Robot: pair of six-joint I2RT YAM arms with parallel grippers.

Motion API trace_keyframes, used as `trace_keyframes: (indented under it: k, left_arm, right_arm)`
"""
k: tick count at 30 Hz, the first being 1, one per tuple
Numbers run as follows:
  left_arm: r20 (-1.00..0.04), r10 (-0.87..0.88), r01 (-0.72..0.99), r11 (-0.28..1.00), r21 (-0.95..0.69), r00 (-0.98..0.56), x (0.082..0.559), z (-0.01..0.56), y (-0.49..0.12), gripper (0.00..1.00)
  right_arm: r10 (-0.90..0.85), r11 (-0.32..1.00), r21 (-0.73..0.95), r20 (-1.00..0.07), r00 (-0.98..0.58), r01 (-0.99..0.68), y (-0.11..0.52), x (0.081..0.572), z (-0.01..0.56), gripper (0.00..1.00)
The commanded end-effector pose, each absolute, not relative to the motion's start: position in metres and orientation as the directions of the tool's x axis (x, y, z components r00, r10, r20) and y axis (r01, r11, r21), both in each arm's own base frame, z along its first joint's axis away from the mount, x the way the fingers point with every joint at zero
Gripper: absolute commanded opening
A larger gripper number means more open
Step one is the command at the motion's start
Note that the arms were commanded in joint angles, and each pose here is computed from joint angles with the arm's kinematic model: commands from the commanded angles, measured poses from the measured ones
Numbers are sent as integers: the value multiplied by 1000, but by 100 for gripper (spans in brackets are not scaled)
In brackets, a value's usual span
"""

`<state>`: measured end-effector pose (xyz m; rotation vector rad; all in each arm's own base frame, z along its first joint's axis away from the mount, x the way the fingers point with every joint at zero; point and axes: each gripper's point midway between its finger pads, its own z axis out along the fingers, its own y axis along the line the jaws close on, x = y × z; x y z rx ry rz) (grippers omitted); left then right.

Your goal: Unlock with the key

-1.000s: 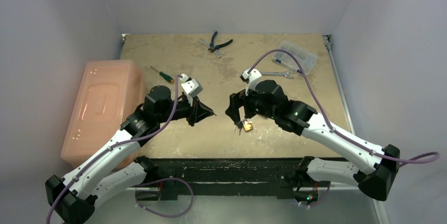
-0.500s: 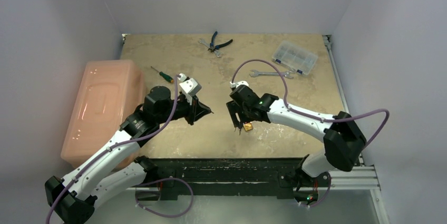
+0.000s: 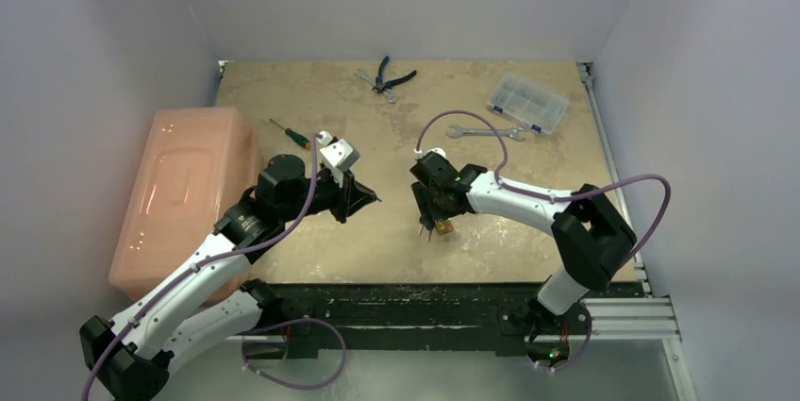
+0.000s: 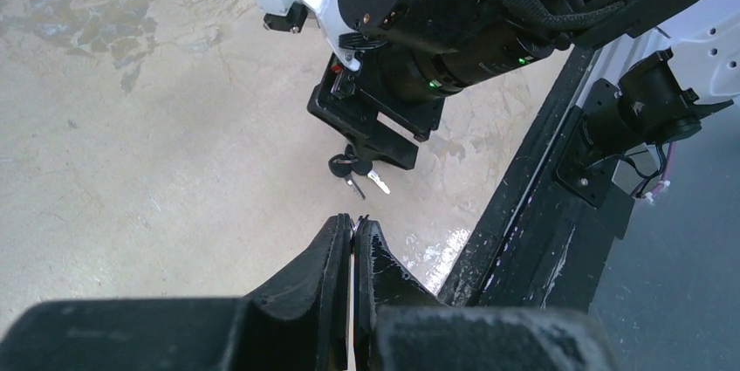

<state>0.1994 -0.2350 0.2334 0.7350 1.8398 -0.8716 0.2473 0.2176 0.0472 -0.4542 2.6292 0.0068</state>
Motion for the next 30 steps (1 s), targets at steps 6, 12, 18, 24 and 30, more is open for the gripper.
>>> trace_keyframes:
  k: [6, 12, 18, 24, 30]
  left_arm:
    - [-945, 87, 800, 560, -216, -316, 203, 257, -236, 0]
    - [-943, 90, 799, 561, -217, -320, 204, 256, -236, 0]
    - [-942, 92, 796, 565, -217, -322, 204, 255, -236, 0]
    - [-941, 94, 794, 568, -217, -325, 205, 253, -236, 0]
    - [-940, 96, 793, 568, -218, -328, 206, 252, -236, 0]
  right_arm:
    - [-214, 951, 87, -506, -836, -296, 215, 257, 60, 66]
    - [-238, 939, 119, -451, -860, -322, 222, 250, 40, 65]
    - [-243, 942, 108, -429, -870, -317, 220, 249, 31, 63]
    - [-262, 944, 82, -404, -877, -320, 215, 246, 22, 56]
    - [-288, 947, 38, -350, -892, -320, 206, 239, 6, 51]
